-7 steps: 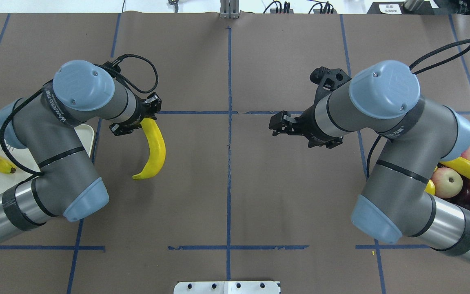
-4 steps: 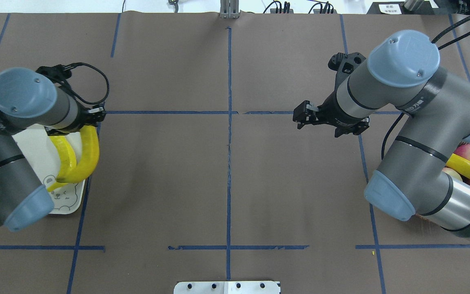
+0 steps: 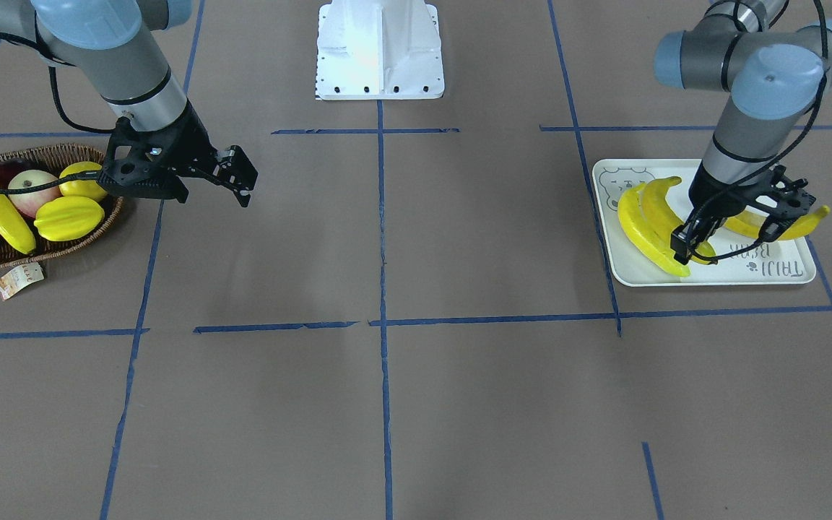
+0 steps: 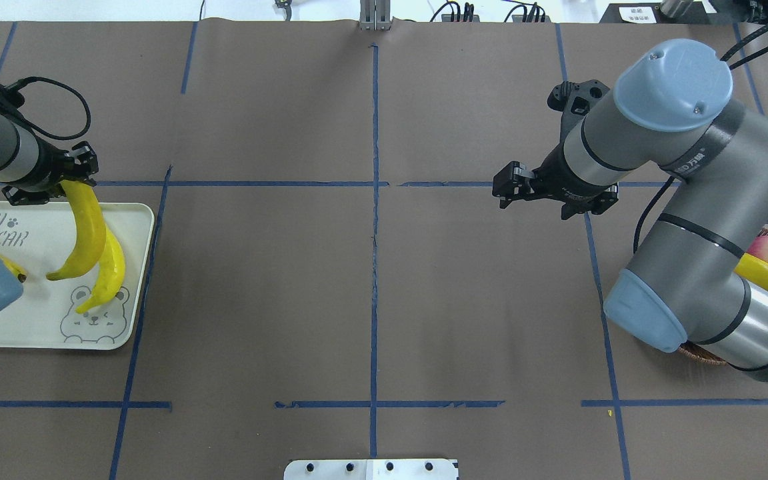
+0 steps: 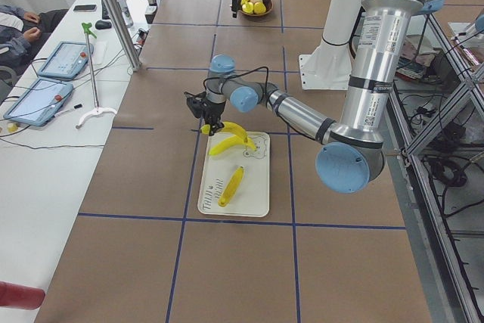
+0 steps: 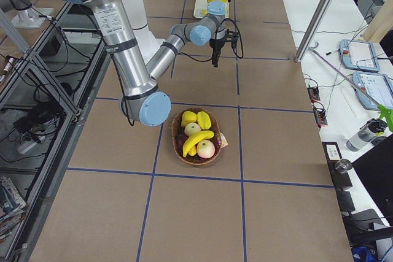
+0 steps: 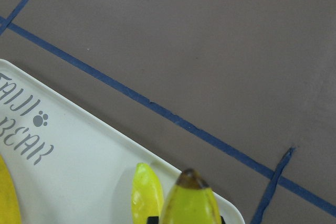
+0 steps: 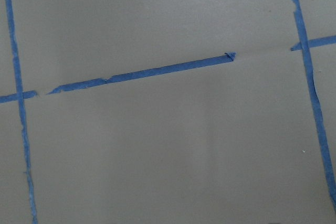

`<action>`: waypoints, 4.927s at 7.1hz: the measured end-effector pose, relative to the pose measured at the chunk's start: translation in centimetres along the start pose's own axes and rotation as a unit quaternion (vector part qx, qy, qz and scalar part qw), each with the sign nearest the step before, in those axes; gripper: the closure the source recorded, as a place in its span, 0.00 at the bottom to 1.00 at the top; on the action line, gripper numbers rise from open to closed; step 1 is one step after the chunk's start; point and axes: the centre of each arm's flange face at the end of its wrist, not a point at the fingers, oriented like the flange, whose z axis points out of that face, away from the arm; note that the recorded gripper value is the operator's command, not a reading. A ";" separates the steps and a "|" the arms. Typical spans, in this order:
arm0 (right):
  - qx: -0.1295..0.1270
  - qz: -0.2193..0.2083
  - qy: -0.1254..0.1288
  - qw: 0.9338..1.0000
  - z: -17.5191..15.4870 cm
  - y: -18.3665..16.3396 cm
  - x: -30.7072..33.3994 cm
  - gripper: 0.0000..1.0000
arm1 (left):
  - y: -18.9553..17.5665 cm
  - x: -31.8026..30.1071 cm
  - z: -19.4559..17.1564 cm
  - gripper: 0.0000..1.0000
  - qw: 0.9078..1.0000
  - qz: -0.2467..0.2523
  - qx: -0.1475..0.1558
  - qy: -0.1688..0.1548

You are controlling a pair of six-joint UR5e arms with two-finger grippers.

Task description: Transfer all bananas from basket to plate

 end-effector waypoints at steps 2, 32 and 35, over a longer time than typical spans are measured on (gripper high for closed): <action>0.001 0.000 -0.001 1.000 -0.2 0.0 -0.1 0.00 | -1.3 -3.1 3.4 1.00 0.998 -0.055 -0.016 0.017; -0.027 -0.373 0.105 0.921 0.6 3.1 43.1 0.02 | 25.0 13.3 -9.9 0.00 0.942 0.285 -0.158 0.078; -0.046 -0.408 0.136 0.901 3.1 4.4 42.2 0.02 | 25.1 13.3 -10.0 0.00 0.942 0.285 -0.157 0.078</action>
